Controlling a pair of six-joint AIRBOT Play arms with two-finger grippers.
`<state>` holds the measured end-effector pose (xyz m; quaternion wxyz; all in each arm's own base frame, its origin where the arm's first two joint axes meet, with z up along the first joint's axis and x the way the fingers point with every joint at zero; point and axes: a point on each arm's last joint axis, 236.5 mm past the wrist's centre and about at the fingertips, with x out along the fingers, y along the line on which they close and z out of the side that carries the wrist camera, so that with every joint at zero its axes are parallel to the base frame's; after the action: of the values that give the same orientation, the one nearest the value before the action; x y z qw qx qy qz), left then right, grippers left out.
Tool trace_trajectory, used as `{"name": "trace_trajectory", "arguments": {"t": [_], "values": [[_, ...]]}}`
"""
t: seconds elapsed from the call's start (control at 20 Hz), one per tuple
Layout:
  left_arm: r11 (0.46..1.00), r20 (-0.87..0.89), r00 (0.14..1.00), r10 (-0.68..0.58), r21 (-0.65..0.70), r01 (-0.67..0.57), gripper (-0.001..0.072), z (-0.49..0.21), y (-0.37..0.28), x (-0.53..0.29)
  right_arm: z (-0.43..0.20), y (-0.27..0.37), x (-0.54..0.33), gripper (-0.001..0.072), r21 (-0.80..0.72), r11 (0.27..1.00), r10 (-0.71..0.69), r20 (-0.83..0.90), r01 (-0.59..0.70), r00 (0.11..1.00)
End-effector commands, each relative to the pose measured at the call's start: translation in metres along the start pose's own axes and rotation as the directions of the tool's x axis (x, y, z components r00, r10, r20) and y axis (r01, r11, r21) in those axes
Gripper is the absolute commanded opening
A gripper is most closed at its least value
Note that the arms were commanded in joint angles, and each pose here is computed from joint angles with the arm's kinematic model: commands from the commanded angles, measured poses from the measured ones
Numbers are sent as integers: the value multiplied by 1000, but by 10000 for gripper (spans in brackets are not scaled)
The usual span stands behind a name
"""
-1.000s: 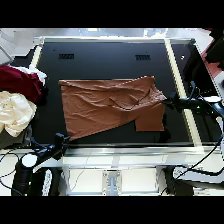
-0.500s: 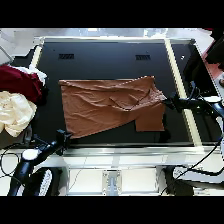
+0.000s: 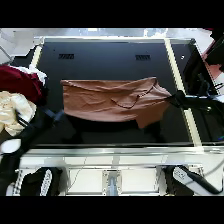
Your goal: Fold the shirts.
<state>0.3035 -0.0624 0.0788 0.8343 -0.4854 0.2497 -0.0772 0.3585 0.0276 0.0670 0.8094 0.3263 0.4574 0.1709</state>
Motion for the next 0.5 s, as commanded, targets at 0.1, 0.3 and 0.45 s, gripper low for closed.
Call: {"name": "trace_trajectory", "arguments": {"t": [0.1, 0.3, 0.45], "values": [[810, 417, 900, -129, 567, -147, 12, 115, -177, -141, -45, 115, -128, 16, -264, 952, -75, 295, 157, 952], [621, 542, 834, -101, 690, -372, 12, 167, -244, -199, -43, 218, -282, 12, -325, 848, -10, 779, 418, 626], [576, 539, 834, -120, 722, -384, 13, 207, -284, -188, -19, 257, -327, 11, -348, 799, 20, 831, 491, 556]]}}
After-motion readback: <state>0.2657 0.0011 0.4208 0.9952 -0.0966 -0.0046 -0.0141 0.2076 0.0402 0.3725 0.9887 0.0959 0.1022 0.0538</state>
